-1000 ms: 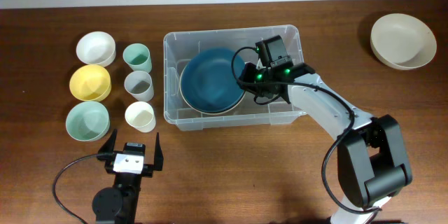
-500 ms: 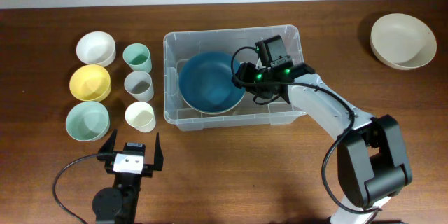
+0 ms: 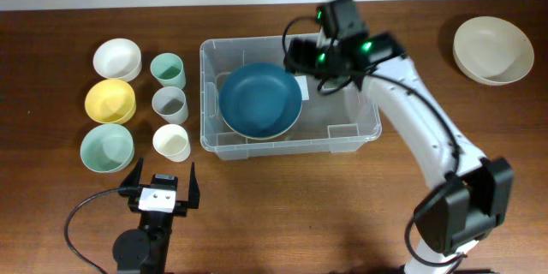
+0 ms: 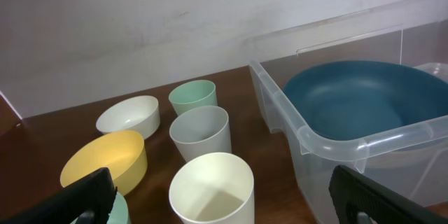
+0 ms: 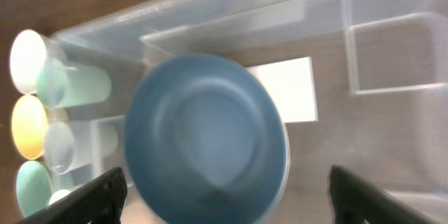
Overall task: Pack container
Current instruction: 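Move the right gripper to the remaining cream bowl at right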
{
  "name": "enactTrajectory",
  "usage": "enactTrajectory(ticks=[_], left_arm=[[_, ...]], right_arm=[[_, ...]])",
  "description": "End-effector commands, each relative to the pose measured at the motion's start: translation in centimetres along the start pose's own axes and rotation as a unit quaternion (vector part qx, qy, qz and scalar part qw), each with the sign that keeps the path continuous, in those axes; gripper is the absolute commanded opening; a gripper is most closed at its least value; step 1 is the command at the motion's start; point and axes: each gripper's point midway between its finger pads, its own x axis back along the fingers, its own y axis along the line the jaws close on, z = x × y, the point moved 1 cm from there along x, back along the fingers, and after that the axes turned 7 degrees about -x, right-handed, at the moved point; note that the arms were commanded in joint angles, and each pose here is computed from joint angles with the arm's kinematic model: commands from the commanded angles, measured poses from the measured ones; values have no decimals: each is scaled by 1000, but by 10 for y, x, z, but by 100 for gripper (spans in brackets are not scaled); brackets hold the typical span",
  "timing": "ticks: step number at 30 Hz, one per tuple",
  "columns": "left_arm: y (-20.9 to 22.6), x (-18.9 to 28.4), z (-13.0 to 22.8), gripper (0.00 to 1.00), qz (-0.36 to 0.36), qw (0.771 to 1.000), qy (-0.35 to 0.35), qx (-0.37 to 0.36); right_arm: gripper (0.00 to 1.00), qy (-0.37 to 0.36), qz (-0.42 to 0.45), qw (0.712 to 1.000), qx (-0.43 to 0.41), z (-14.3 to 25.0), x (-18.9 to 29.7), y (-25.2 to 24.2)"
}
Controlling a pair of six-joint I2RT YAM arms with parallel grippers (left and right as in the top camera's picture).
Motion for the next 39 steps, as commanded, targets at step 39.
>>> enactTrajectory(ticks=[39], left_arm=[[1, 0, 2, 100, -3, 1000, 2, -6]], right_arm=[[99, -120, 244, 869, -413, -129, 83, -484]])
